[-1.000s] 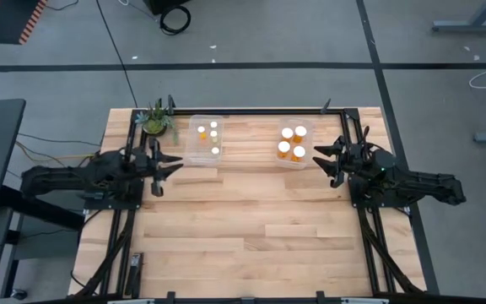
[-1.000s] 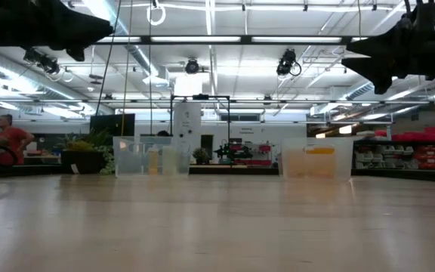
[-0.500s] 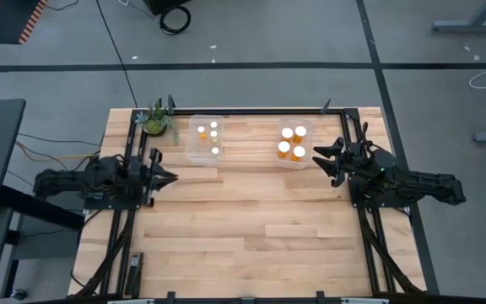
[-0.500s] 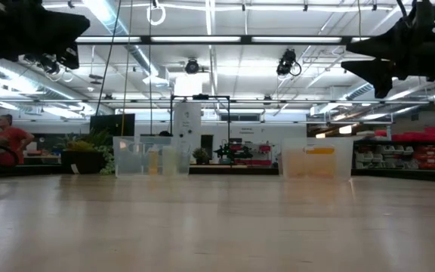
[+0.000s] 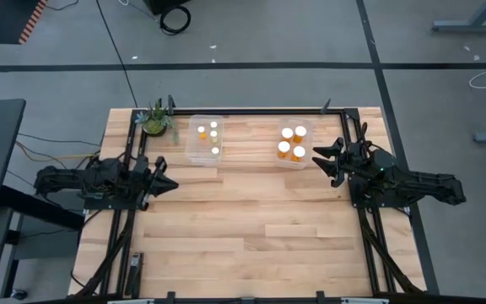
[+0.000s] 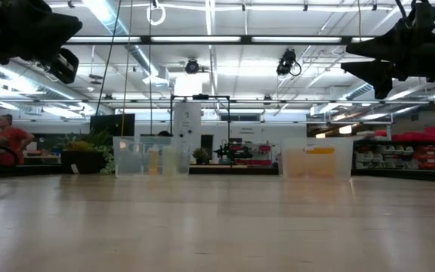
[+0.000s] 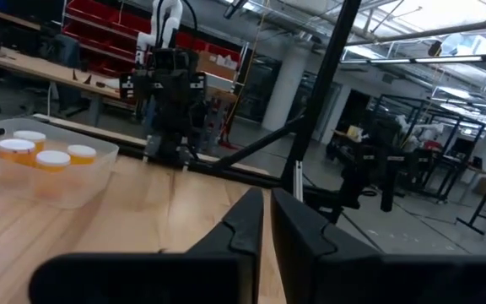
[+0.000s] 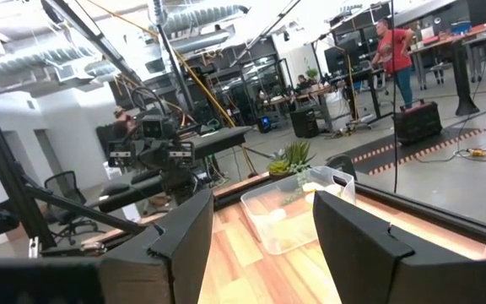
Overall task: Pick and place medicine bottles into bin by pill shape (circle, oval)
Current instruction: Return to Home Position
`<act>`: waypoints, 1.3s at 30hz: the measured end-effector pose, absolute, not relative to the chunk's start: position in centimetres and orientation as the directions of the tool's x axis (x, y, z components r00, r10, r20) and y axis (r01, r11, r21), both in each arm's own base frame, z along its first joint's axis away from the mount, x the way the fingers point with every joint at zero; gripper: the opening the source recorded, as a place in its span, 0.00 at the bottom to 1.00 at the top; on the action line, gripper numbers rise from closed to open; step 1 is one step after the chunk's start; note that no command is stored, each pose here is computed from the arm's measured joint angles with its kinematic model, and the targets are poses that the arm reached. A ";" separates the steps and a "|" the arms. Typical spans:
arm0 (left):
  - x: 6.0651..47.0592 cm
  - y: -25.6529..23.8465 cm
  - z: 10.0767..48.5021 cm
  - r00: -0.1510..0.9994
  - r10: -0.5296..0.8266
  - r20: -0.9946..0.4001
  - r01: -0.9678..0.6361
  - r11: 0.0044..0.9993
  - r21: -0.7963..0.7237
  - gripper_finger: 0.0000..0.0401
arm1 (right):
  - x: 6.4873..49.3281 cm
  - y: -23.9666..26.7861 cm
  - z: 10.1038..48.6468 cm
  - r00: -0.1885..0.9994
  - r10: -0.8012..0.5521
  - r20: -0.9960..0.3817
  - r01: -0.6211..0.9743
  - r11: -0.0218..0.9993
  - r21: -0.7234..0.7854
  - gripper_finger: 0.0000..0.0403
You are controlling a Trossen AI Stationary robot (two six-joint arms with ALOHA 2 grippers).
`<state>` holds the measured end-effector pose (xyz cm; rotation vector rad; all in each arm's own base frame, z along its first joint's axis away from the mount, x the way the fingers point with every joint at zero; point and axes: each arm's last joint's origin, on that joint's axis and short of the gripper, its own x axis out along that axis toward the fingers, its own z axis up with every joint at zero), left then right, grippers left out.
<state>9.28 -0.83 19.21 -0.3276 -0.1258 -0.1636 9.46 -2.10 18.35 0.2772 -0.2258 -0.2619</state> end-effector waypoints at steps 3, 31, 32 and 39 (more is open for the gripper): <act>9.3 -0.8 19.2 0.979 -0.139 0.149 0.180 0.934 -0.309 0.10 | 9.5 -2.1 18.3 0.941 -0.284 0.182 0.223 0.928 0.297 0.53; 9.3 -0.8 19.2 0.979 -0.138 0.150 0.179 0.934 -0.308 0.09 | 9.5 -2.1 18.4 0.941 -0.284 0.182 0.223 0.929 0.297 0.53; 9.3 -0.8 19.2 0.979 -0.138 0.150 0.179 0.934 -0.308 0.09 | 9.5 -2.1 18.4 0.941 -0.284 0.182 0.223 0.929 0.297 0.53; 9.3 -0.8 19.2 0.979 -0.138 0.150 0.179 0.934 -0.308 0.07 | 9.5 -2.1 18.4 0.941 -0.284 0.182 0.222 0.929 0.297 0.53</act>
